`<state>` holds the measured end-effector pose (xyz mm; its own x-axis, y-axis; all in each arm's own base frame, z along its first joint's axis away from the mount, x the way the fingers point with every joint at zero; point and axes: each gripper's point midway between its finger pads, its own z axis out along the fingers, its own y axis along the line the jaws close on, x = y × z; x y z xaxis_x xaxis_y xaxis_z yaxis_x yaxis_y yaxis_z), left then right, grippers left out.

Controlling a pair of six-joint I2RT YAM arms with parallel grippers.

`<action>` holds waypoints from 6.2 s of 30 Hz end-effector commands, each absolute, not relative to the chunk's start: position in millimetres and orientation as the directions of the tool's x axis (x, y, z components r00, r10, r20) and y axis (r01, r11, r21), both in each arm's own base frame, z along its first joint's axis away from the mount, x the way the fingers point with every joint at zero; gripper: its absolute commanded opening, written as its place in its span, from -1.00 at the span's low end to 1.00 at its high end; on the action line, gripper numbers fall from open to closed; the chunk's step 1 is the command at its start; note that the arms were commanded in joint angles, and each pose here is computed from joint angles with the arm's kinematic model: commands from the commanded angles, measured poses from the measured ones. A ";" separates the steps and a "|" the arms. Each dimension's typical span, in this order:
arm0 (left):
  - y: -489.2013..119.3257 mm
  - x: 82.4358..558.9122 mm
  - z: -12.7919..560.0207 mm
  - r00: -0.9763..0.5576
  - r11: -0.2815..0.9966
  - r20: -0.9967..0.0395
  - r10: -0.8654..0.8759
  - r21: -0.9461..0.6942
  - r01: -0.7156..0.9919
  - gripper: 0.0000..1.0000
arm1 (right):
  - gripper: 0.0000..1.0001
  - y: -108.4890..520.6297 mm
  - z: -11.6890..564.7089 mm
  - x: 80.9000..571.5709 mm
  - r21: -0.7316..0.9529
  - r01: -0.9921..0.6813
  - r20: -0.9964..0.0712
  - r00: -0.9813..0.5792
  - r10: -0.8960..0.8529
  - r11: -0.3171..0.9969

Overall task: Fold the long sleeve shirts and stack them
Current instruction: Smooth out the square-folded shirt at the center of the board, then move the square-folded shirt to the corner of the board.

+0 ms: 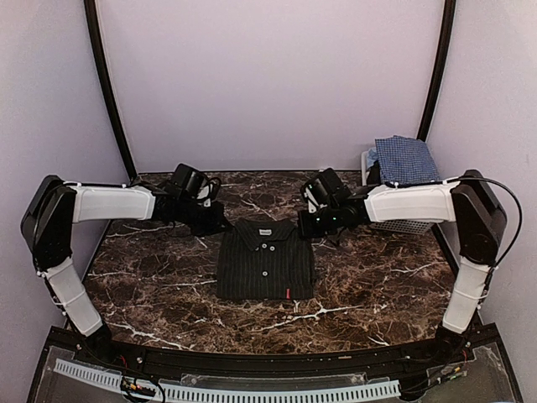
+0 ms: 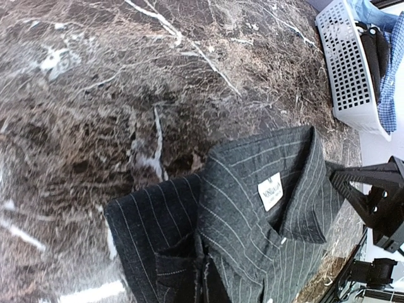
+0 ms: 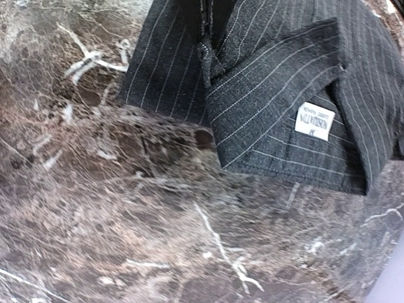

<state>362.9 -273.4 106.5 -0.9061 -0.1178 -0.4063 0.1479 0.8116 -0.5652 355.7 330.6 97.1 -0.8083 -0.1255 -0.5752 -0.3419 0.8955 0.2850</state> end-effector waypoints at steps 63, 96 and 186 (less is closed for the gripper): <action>-288.2 394.6 25.8 -0.943 0.854 -0.324 -0.077 -0.510 0.105 -0.93 | -1.00 282.7 44.3 206.5 0.311 -0.308 -0.388 -0.905 -0.176 0.899; -303.1 336.6 133.0 -0.907 0.774 -0.419 -0.034 -0.585 0.241 -0.23 | -0.62 345.3 107.5 272.5 0.481 -0.375 -0.558 -0.828 -0.053 0.793; -31.9 265.3 68.0 -0.944 0.944 -0.221 -0.246 0.168 -0.286 -1.00 | 0.36 289.7 269.2 304.3 0.389 -0.635 -0.876 -0.480 0.055 0.667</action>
